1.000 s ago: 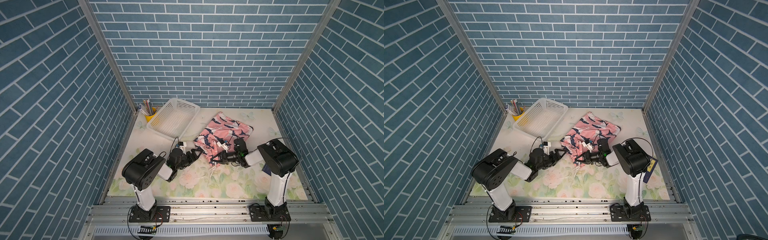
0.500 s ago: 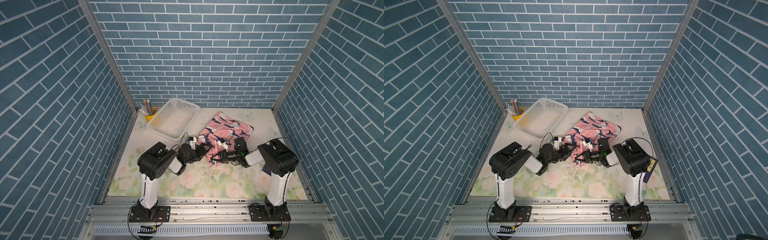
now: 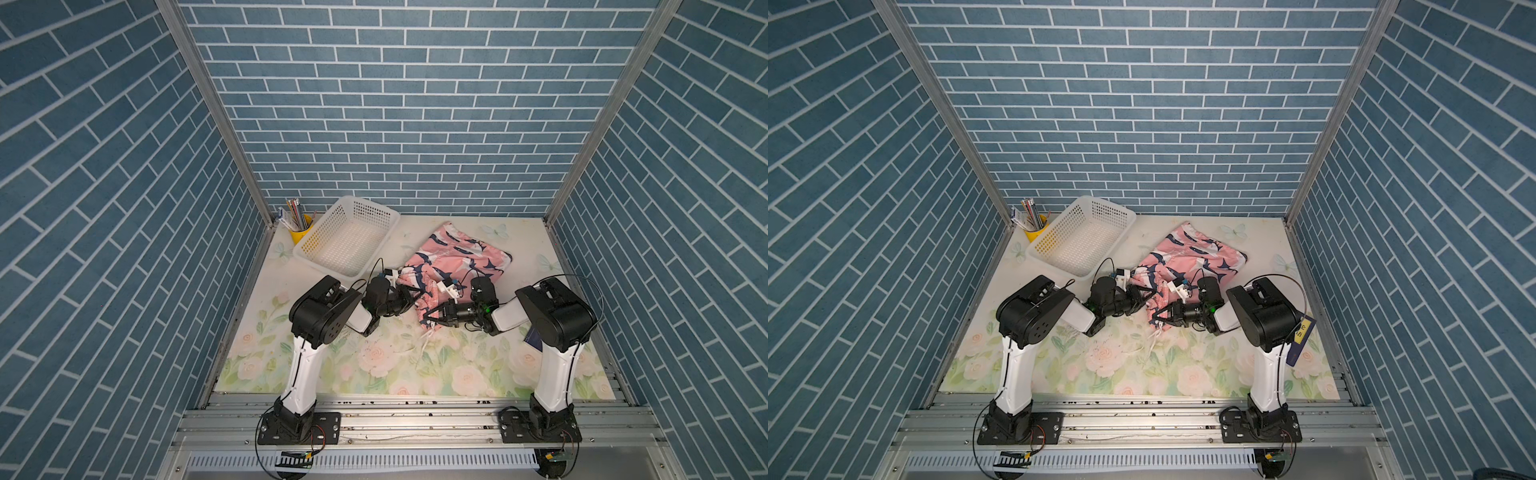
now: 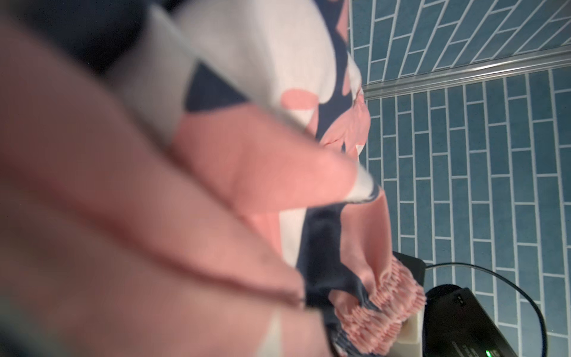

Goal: Roll up the shorts
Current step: Roll the shorts at the center of the board.

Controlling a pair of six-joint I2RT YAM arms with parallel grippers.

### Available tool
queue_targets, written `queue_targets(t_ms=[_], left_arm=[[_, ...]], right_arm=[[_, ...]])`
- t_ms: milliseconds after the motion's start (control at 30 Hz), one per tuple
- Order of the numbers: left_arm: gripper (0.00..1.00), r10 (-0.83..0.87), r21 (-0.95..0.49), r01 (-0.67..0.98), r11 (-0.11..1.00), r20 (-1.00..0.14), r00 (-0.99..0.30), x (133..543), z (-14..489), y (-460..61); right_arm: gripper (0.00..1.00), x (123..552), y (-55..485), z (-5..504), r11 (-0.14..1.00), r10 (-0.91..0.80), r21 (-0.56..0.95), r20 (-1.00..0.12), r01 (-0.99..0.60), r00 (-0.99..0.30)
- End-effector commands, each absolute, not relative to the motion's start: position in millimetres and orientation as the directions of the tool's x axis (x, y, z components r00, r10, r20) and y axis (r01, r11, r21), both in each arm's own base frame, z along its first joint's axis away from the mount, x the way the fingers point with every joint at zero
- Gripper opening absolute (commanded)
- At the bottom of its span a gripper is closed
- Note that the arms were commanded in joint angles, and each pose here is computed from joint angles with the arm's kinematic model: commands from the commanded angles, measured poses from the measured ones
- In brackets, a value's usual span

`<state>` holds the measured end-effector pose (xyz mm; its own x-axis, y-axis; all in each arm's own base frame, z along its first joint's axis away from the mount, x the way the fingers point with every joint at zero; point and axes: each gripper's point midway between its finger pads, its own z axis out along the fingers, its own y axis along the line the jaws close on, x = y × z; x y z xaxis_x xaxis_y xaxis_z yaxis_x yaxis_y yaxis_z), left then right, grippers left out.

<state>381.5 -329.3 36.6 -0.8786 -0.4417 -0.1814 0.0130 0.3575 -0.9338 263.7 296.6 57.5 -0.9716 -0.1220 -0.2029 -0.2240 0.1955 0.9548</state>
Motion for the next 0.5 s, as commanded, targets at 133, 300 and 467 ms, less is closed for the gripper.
queue_targets(t_ms=[133,300,467], left_arm=[[0.00,-0.461,-0.887,-0.011,0.461,-0.230,-0.857,392.3,41.9,-315.2],[0.00,-0.475,-0.863,-0.047,0.504,-0.231,-0.849,386.9,50.4,-307.4],[0.00,-0.483,-0.827,-0.110,0.552,-0.209,-0.850,378.8,47.0,-302.9]], right_arm=[[0.01,263.5,285.0,47.7,0.327,-0.160,0.904,-0.233,-0.274,-0.959],[0.25,284.2,259.2,41.1,0.605,-0.192,0.701,-0.332,-0.377,-0.924],[0.34,293.7,240.7,46.3,0.778,-0.275,0.416,-0.447,-0.470,-0.851]])
